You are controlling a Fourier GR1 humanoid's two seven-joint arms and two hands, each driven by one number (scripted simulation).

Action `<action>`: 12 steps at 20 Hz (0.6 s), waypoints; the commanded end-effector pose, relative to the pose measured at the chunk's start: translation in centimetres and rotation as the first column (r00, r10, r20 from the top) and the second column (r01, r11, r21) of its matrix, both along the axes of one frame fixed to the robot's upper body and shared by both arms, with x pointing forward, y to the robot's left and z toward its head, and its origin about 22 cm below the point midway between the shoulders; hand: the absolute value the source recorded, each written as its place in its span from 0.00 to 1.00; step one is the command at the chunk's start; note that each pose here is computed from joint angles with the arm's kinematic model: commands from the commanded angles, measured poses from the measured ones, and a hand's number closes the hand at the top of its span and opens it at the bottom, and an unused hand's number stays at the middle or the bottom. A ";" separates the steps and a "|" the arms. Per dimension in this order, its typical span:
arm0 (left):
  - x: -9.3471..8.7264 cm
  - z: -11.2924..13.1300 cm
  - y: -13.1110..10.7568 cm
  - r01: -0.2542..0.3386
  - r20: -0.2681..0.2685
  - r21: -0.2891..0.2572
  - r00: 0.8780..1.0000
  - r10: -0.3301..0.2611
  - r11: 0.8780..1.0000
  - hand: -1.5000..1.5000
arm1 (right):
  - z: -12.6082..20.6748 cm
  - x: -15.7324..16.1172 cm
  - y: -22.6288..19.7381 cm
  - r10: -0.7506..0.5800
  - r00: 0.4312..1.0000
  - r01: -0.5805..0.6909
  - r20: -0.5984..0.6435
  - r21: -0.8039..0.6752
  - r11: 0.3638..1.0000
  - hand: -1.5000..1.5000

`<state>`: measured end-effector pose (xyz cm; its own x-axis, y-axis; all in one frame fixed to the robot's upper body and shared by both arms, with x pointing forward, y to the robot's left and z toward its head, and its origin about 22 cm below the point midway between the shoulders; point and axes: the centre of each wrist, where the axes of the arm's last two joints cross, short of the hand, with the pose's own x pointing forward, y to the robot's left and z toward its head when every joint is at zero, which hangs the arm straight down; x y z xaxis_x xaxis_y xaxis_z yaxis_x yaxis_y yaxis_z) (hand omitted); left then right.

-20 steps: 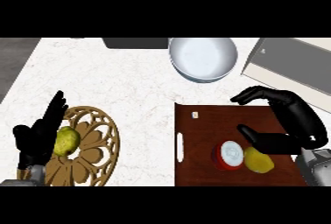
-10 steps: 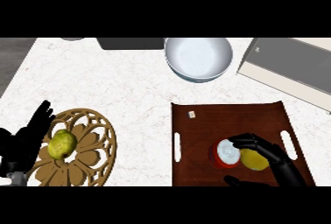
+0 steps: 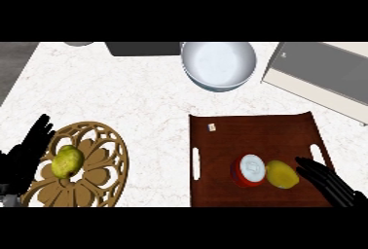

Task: Pick the lemon from the tray and place it in the tiered shelf

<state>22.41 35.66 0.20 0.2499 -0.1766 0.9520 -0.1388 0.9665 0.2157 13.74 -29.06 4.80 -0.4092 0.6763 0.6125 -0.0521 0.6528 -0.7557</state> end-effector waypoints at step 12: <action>0.9 0.4 1.2 0.037 -0.013 0.003 0.999 -0.037 0.999 0.50 | 4.6 0.1 1.9 -0.098 0.983 -0.039 -0.152 -0.706 0.707 0.00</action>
<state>23.07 35.55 0.01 0.2465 -0.1819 0.9519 -0.1122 0.9703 0.2145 13.12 -28.09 9.10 -0.3369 0.9306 0.1433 -0.2080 0.0749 -0.9753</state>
